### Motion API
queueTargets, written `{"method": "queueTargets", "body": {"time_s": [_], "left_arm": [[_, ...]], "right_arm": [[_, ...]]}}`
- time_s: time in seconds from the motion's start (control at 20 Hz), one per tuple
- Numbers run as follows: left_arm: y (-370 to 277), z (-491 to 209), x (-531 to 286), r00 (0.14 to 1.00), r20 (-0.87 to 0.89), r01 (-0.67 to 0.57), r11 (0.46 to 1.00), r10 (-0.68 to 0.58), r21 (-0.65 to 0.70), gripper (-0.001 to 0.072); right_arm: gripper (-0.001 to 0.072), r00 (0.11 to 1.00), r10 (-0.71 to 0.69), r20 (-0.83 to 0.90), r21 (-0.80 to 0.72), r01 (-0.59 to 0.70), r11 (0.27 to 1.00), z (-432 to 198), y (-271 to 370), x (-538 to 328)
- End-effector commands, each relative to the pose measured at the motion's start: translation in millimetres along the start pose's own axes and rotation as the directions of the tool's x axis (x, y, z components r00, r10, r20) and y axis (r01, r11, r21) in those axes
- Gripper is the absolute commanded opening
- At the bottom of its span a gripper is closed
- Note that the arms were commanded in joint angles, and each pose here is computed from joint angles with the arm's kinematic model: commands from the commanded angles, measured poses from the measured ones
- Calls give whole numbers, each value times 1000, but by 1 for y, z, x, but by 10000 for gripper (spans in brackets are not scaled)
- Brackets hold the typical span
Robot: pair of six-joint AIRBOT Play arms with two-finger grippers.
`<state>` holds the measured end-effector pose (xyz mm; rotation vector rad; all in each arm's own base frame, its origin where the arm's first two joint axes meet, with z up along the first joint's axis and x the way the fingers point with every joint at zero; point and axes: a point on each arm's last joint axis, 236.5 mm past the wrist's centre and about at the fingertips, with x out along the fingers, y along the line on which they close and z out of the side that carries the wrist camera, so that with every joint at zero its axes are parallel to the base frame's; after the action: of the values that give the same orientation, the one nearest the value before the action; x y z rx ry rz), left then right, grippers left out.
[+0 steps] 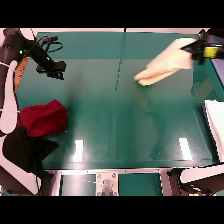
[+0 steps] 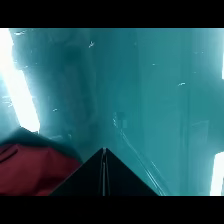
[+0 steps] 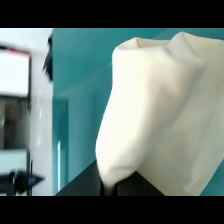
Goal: Fold the shirts.
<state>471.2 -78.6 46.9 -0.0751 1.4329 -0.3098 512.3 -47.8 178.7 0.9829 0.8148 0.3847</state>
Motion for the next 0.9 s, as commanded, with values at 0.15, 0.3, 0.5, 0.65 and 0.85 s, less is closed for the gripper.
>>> {"method": "queueTargets", "body": {"time_s": [0.15,0.3,0.5,0.65,0.85], "left_arm": [[0,0,0,1000,-1,0,1000,0,-1,22],[0,0,0,1000,-2,0,1000,0,-1,22],[0,-1,0,1000,-2,1,1000,-1,-1,22],[0,-1,0,1000,-3,1,1000,-1,-1,22],[-1,-2,0,1000,-9,5,1000,-5,-1,22]], "right_arm": [[11,937,-129,324,143,86,986,58,-63,-179],[11,878,-198,436,229,105,968,57,-83,-255],[9,769,-437,466,395,261,881,24,-121,-334],[10,738,-609,290,508,421,752,-27,-163,-353],[10,601,-795,85,627,588,511,-80,-199,-386]]}}
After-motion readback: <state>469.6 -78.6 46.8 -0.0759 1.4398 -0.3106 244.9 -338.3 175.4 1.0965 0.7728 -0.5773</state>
